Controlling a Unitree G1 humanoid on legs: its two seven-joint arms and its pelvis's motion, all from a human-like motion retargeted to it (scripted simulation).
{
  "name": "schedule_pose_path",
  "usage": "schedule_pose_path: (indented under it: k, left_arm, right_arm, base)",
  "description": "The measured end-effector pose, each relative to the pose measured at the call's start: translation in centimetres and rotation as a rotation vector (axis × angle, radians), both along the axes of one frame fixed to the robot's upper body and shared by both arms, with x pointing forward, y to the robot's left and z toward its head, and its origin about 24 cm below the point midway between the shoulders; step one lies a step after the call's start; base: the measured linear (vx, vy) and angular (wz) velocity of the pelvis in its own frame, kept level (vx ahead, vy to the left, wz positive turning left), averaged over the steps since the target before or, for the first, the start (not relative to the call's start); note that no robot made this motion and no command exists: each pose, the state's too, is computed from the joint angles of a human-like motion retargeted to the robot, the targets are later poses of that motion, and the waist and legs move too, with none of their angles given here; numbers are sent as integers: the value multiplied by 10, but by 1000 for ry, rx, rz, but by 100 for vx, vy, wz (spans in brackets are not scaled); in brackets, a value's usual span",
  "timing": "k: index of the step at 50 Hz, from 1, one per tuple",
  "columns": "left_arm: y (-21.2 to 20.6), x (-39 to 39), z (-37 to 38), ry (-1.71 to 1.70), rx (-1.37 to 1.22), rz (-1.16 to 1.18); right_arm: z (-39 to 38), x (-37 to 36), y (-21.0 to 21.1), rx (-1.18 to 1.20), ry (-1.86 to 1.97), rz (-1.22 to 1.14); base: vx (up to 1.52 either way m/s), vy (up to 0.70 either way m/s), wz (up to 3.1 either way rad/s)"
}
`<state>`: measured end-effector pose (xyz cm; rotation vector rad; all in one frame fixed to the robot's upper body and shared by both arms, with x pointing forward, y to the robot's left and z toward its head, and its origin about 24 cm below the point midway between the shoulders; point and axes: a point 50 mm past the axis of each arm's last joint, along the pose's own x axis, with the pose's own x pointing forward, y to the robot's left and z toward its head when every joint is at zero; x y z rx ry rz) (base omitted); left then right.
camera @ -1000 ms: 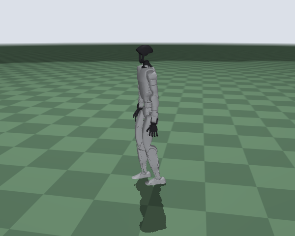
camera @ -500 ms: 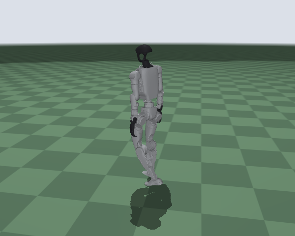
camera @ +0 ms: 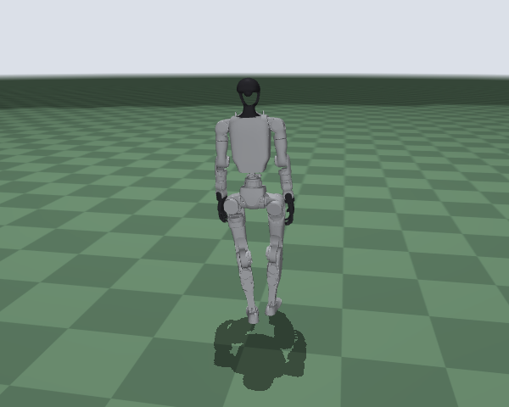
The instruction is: Walk run
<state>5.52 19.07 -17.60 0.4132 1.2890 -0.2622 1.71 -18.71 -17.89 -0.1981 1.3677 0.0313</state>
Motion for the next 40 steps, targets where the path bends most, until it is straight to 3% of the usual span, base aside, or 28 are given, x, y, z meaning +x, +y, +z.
schedule_pose_path:
  k: [8, 15, 22, 25, 29, 35, 40]
  left_arm:
    - [-18, 21, 1, -27, -97, -2]
    - [-21, 49, 9, -148, -107, -43]
    - [-7, 29, 6, -173, 82, -6]
    - [7, -2, 2, -105, 226, -90]
    - [12, -61, -1, 92, 209, -113]
    - [5, -140, 7, 379, 53, 119]
    - [5, -164, 13, 426, 48, 302]
  right_arm:
    - [7, -60, -33, -34, 231, -13]
    - [7, -73, -21, 8, 124, -273]
    - [4, -67, -7, 11, 159, -325]
    - [1, -40, -4, -4, 136, -318]
    - [0, 24, 7, 58, -29, -306]
    - [29, 144, 15, 146, -408, -267]
    - [76, 226, 21, 233, -703, -261]
  base:
    - [6, -1, -2]
    - [4, -11, 94]
    - [6, -6, 44]
    - [20, -3, 4]
    - [24, -4, -16]
    - [46, -1, -34]
    - [54, 3, -28]
